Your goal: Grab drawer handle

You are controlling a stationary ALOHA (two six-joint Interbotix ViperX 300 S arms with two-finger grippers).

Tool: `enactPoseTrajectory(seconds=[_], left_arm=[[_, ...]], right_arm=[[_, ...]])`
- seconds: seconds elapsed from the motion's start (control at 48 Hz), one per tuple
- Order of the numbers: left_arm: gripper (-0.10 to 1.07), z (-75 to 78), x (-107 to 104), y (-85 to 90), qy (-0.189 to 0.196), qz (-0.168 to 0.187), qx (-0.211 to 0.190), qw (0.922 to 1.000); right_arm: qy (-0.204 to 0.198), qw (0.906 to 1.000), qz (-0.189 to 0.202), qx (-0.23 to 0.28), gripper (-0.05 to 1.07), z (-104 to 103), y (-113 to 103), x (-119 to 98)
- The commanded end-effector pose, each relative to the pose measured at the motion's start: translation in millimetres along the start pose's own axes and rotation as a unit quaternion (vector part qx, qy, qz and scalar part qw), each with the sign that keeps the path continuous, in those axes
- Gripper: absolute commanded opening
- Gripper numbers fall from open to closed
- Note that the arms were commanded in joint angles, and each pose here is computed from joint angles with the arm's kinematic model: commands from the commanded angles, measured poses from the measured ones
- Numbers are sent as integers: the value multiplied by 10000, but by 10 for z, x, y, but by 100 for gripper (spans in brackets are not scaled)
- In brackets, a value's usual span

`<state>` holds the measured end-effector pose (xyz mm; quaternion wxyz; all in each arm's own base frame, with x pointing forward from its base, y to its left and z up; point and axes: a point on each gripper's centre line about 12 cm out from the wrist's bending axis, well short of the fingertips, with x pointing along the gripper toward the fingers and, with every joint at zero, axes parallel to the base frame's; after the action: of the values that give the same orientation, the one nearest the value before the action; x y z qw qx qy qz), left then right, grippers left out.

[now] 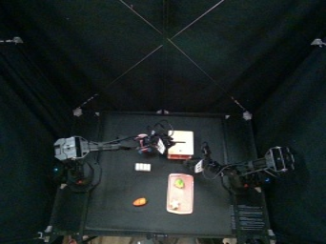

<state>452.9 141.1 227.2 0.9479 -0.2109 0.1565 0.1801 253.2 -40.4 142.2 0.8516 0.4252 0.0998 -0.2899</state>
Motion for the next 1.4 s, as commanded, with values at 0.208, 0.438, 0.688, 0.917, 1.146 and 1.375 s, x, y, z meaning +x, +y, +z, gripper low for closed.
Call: enactPoseTrajectory(seconds=[0.208,0.438,0.688,0.917,1.146,1.375], left_arm=[[77,118,222,-47,-79,-30,-8,10000],[77,21,309,-8,49,21,-8,10000],[77,-56,350,15,173,64,-12,9998],[77,-111,377,38,270,110,-89,9995],[77,-144,378,44,306,124,-131,9994],[77,-150,382,46,313,127,-139,9993]], right_arm=[[-458,9986,-211,134,79,-97,73,177],[-462,9981,-403,91,79,-169,53,316],[-566,9971,-488,152,79,-123,31,361],[-664,9959,-555,275,79,-76,44,421],[-676,9929,-793,579,79,-141,31,397],[-717,9929,-640,695,79,-181,206,397]])
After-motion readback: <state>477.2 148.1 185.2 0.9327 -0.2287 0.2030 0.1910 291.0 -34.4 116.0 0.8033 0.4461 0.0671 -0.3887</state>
